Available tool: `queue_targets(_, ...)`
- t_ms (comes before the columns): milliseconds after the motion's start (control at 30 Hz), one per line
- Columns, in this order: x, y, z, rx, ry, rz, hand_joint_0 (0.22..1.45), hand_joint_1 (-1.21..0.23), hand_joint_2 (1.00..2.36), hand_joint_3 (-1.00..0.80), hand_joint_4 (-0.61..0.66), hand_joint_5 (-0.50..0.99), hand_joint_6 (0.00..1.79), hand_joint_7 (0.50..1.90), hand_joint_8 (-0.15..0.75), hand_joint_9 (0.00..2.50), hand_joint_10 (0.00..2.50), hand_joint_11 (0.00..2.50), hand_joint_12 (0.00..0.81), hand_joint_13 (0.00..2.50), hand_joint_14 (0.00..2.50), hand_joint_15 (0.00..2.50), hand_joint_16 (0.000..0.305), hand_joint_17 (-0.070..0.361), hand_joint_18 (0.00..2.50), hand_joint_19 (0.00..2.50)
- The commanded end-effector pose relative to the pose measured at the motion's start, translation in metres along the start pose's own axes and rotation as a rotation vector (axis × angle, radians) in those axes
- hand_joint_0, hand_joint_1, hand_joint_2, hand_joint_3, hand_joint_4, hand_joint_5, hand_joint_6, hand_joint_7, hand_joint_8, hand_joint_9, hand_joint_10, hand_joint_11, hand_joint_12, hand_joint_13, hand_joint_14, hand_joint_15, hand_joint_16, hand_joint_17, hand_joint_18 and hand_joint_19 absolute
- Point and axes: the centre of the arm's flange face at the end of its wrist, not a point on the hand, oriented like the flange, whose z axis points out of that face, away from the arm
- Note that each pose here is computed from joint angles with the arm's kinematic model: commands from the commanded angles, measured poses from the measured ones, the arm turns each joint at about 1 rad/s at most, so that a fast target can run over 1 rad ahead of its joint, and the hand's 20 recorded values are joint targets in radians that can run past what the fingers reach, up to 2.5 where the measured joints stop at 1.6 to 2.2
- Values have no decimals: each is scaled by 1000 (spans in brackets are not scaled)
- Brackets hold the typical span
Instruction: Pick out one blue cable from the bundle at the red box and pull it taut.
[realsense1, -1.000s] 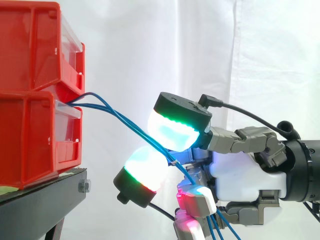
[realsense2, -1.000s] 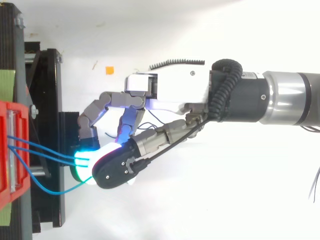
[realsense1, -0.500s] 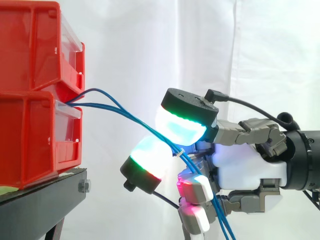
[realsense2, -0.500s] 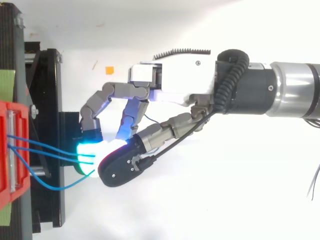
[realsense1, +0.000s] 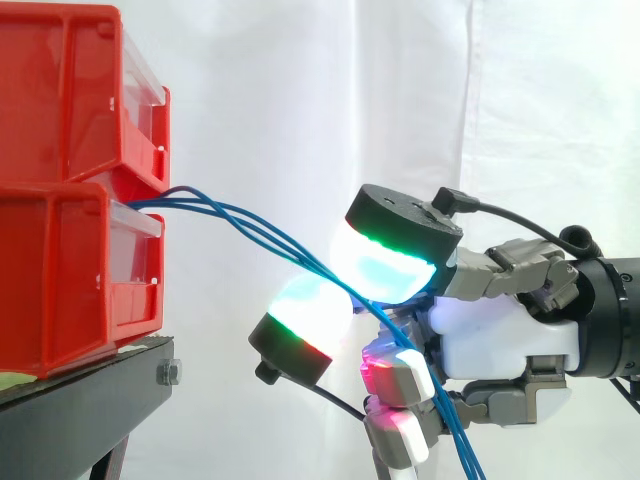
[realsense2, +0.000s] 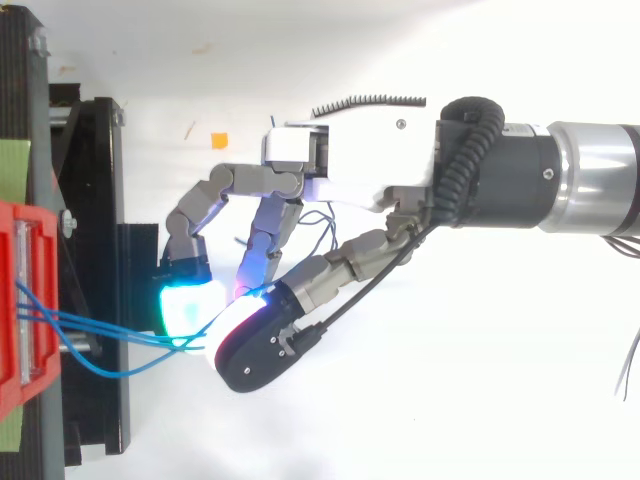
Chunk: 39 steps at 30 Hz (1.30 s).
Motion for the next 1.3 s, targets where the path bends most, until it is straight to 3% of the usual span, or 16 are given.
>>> queue_targets(0,0,0,0,1,0,7,645,-656,1000,-493,55,-128,930,950,314,1307,22,740,363,1143,20,585,47,107,917,588)
queue_targets(233,0,0,0,1,0,7,617,-474,1000,-500,29,-116,916,975,316,1370,23,735,360,1158,22,596,49,109,909,628)
queue_targets(367,0,0,0,1,0,7,613,-458,1000,-500,40,-112,912,896,313,1373,21,731,363,1161,21,599,49,110,905,634)
queue_targets(467,0,0,0,1,0,7,606,-453,1000,-500,54,-110,891,922,314,1374,23,722,368,1166,19,602,49,110,908,636)
queue_targets(733,0,0,0,1,0,7,560,-577,1000,-500,71,-109,874,948,324,1373,22,716,375,1172,19,595,51,114,921,627)
queue_targets(967,0,0,0,1,0,4,640,-720,1010,-388,41,-116,894,1012,309,1322,23,736,360,1164,22,605,49,110,930,618)
queue_targets(1100,0,0,0,-4,0,6,665,-796,1012,-362,22,-125,912,969,304,1282,24,747,360,1144,22,608,49,110,923,607)
queue_targets(1267,0,0,0,-2,0,4,706,-845,1011,-368,-34,-129,918,1024,300,1267,21,744,359,1139,22,601,48,108,927,581)
